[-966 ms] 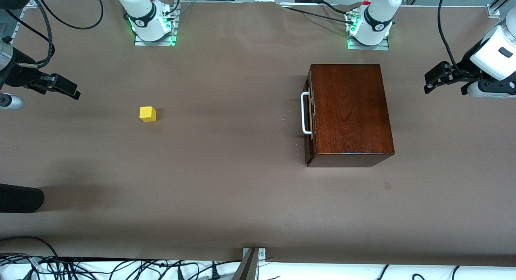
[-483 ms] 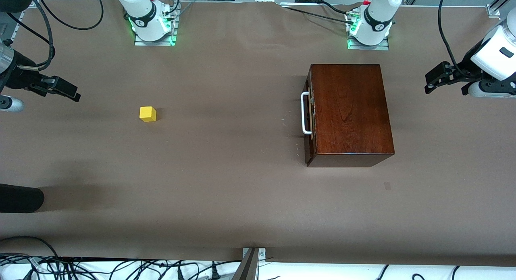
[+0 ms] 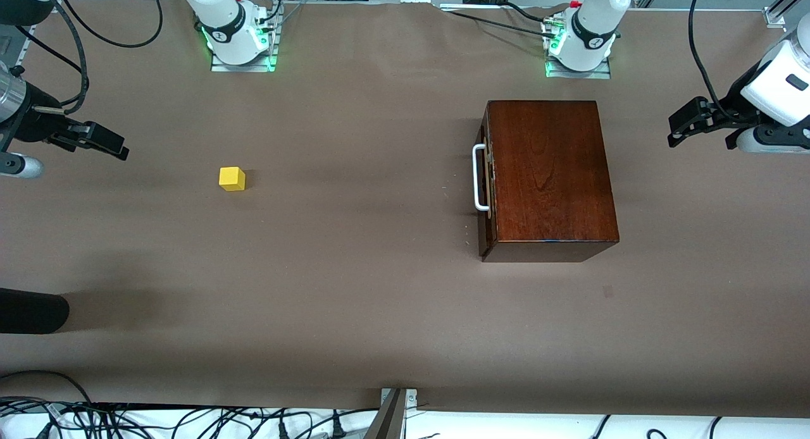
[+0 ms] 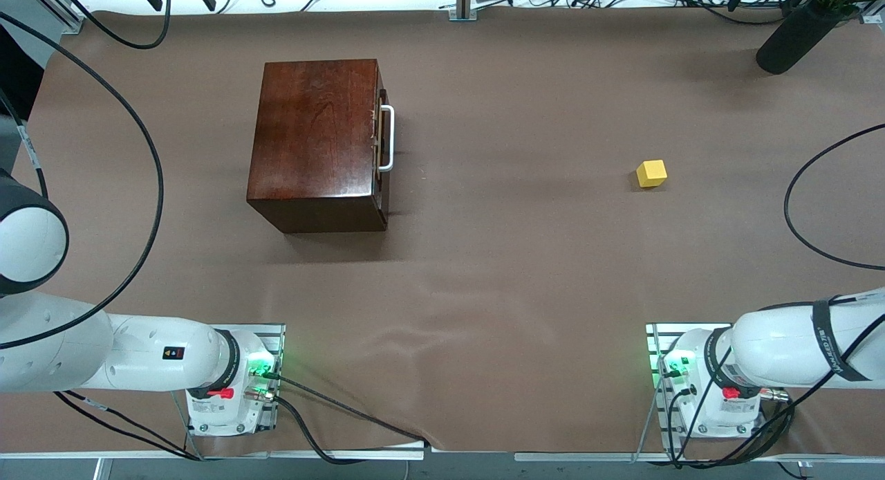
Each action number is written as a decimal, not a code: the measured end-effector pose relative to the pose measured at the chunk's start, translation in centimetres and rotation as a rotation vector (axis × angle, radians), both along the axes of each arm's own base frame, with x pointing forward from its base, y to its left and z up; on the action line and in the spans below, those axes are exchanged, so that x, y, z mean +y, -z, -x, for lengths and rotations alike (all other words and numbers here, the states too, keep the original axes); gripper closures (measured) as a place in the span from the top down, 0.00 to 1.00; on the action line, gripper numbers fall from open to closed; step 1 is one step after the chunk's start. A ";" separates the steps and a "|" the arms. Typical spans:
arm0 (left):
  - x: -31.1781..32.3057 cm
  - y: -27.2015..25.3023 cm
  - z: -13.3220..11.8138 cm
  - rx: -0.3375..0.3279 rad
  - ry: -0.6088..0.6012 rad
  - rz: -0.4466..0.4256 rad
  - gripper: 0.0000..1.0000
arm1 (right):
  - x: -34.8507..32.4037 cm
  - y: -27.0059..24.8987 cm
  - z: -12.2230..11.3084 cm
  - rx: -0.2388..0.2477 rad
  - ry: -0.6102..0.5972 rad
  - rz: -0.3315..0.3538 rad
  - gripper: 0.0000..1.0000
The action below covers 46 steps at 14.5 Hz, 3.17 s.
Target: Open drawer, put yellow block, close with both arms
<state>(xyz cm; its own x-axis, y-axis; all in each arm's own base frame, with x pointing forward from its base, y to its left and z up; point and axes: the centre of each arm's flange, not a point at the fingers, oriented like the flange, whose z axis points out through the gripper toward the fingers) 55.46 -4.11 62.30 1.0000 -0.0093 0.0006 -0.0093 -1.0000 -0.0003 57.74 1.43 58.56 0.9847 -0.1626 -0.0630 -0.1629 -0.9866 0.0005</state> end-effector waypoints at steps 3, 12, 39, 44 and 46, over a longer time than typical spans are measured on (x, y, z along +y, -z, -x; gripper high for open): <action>0.1 0.0 0.0 0.000 -0.001 0.000 1.00 | 0.4 0.4 0.1 0.019 -0.007 0.000 1.00; 0.1 0.0 0.0 0.000 -0.002 0.000 1.00 | 0.4 1.5 0.3 0.066 -0.009 0.000 1.00; -0.1 0.6 -0.5 0.010 0.007 0.000 1.00 | 0.9 2.2 0.1 0.087 -0.018 0.003 1.00; -0.4 2.8 -1.4 0.056 0.011 -0.002 1.00 | 0.9 2.2 0.1 0.089 -0.018 0.003 1.00; -1.5 3.1 -1.5 0.062 0.030 -0.002 1.00 | 0.9 2.2 0.1 0.089 -0.018 0.003 1.00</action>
<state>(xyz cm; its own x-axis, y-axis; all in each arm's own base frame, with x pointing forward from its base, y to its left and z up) 56.91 -5.61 59.17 0.9973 -0.0397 -0.0618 -0.0398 -0.9992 -0.0005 57.59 2.29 56.34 0.9779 -0.1451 -0.1503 -0.1442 -0.9894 0.0169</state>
